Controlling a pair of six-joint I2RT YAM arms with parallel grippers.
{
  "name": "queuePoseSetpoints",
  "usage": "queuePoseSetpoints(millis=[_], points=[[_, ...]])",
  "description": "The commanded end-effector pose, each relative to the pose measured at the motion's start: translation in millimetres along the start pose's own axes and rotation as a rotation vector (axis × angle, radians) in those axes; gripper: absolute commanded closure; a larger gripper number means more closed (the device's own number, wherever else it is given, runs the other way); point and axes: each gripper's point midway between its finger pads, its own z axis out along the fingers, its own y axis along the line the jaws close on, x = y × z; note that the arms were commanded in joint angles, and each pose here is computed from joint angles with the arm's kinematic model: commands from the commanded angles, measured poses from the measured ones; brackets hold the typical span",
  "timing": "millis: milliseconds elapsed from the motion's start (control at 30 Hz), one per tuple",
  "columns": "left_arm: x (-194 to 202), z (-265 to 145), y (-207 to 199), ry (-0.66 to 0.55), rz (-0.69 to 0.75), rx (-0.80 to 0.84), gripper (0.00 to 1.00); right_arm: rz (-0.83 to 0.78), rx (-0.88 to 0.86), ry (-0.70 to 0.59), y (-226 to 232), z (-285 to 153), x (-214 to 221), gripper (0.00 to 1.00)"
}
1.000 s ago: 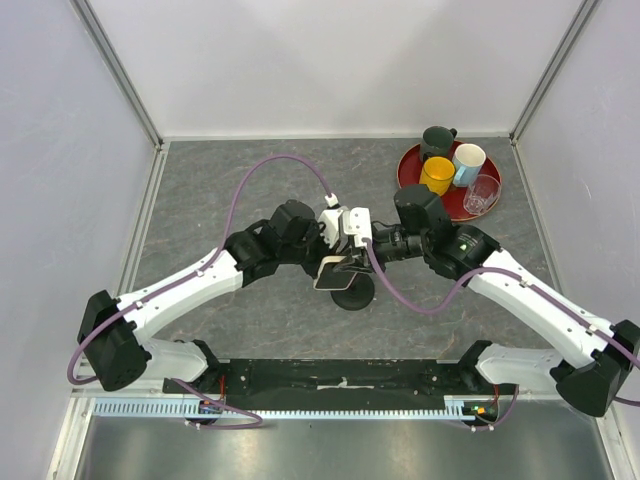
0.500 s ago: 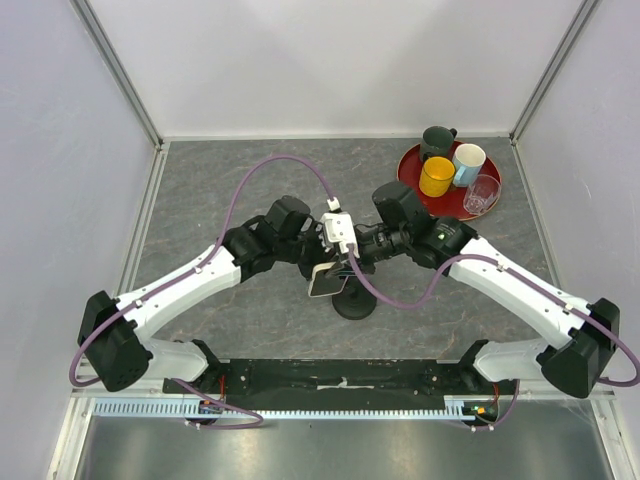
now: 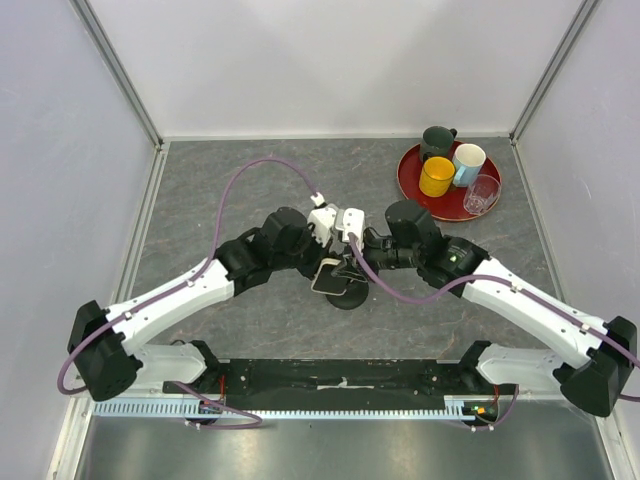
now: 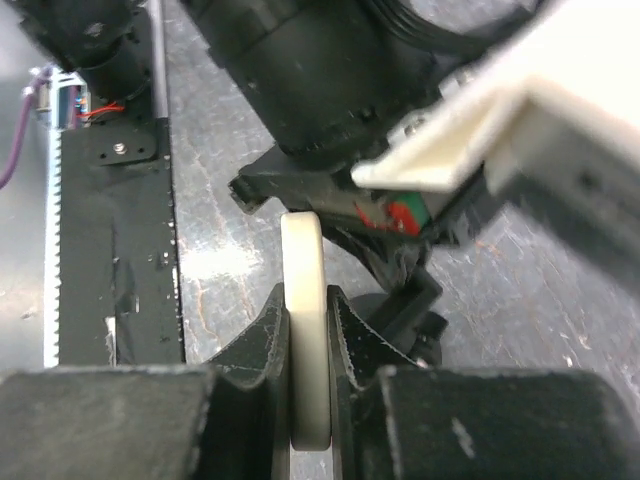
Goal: Place the phone on the phone stand
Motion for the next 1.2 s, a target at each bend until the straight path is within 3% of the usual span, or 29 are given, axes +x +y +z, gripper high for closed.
queuePoseSetpoints(millis=[0, 67, 167, 300, 533, 800, 1000, 1167], points=[[-65.7, -51.3, 63.0, -0.358, -0.262, -0.43, 0.98, 0.315, 0.519, 0.193, -56.7, -40.8, 60.2, 1.0], [-57.7, -56.7, 68.0, -0.389, -0.303, -0.49, 0.98, 0.367, 0.714, 0.218, -73.8, -68.6, 66.4, 1.0], [-54.4, -62.6, 70.9, -0.423, -0.358, -0.58, 0.98, 0.368, 0.814, 0.28, -76.9, -82.6, 64.1, 1.0], [-52.7, -76.6, 66.3, -0.421, -0.38, -0.775, 0.98, 0.337, 1.084, 0.344, -92.2, -114.5, 59.4, 1.0], [-42.7, -69.5, 52.2, -0.333, -0.395, -0.737, 0.98, 0.253, 1.275, 0.393, -93.5, -126.6, 61.9, 1.0], [-3.9, -66.1, 34.9, -0.266, -0.603, -0.765, 0.98, 0.313, 1.226, 0.332, -102.3, -76.3, 66.0, 1.0], [14.2, -77.2, 38.3, -0.247, -0.671, -0.86, 0.98, 0.332, 1.129, 0.345, -96.5, -53.5, 71.1, 1.0], [12.8, -80.9, 32.5, -0.235, -0.716, -0.828, 0.98, 0.334, 1.113, 0.362, -93.2, -51.9, 76.4, 1.0]])
